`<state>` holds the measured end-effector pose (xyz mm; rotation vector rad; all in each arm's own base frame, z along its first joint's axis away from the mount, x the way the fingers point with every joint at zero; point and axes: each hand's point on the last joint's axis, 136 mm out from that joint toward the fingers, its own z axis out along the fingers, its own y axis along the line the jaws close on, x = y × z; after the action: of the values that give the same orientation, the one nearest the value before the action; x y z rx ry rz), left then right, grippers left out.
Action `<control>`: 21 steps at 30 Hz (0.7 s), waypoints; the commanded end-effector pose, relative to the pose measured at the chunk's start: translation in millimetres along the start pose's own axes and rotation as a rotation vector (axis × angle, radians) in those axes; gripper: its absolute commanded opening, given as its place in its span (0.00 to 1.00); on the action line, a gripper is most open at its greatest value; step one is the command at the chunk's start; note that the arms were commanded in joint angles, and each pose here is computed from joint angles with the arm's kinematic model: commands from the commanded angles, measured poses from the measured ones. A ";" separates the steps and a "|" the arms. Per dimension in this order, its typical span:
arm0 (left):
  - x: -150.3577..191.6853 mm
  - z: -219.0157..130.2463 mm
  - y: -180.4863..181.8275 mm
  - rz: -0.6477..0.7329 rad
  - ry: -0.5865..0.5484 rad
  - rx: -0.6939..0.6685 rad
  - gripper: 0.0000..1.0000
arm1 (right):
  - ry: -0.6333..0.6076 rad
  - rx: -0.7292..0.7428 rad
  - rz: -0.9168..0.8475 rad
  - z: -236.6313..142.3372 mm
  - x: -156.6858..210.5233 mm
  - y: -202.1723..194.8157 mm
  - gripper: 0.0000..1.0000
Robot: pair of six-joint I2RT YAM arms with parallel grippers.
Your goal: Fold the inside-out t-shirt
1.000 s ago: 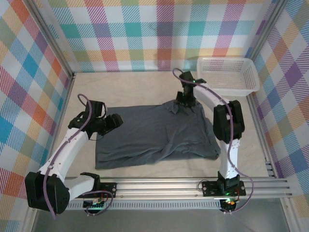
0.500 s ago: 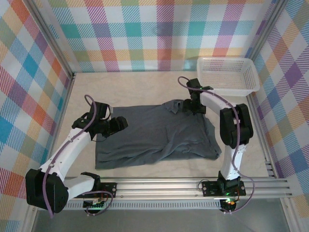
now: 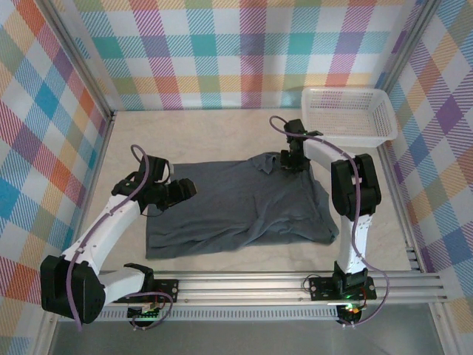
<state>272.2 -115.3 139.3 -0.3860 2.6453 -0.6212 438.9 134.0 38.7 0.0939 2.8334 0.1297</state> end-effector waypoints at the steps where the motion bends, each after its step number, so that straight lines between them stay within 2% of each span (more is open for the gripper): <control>1: 5.2 4.6 4.8 0.021 0.010 -0.023 0.72 | 0.006 -0.049 0.022 -4.2 -1.9 7.0 0.09; 2: 5.1 4.3 4.8 0.022 0.009 -0.023 0.71 | 0.000 -0.063 0.020 -9.7 -5.2 10.5 0.01; 3: 4.8 4.1 5.1 0.022 0.008 -0.026 0.72 | -0.015 -0.080 0.022 -18.2 -11.2 14.1 0.00; 8: 2.6 5.9 4.0 0.011 0.003 -0.023 0.72 | -0.117 -0.227 0.108 -59.1 -61.6 37.6 0.00; 11: 0.6 9.3 1.7 0.002 0.004 -0.012 0.72 | -0.143 -0.280 0.249 -60.2 -100.0 33.2 0.02; 12: 0.5 10.2 1.1 0.000 0.004 -0.009 0.71 | -0.147 -0.289 0.277 -56.6 -110.5 32.5 0.15; 13: -0.3 11.3 0.8 -0.003 0.003 -0.008 0.72 | -0.142 -0.293 0.302 -51.2 -120.1 30.1 0.43; 14: -1.1 11.3 0.0 -0.004 0.000 -0.005 0.72 | -0.116 -0.295 0.324 -43.1 -124.9 27.7 0.56; 16: -1.1 11.2 0.5 -0.004 0.000 -0.008 0.72 | -0.084 -0.301 0.336 -44.8 -133.5 25.2 0.61; 21: -0.1 11.1 3.8 -0.001 -0.002 -0.022 0.72 | -0.115 -0.234 0.260 -73.0 -121.2 8.8 0.63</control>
<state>278.3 -113.7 131.9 -0.4062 2.6496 -0.5955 564.8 127.3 133.5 0.4421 2.5865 0.5337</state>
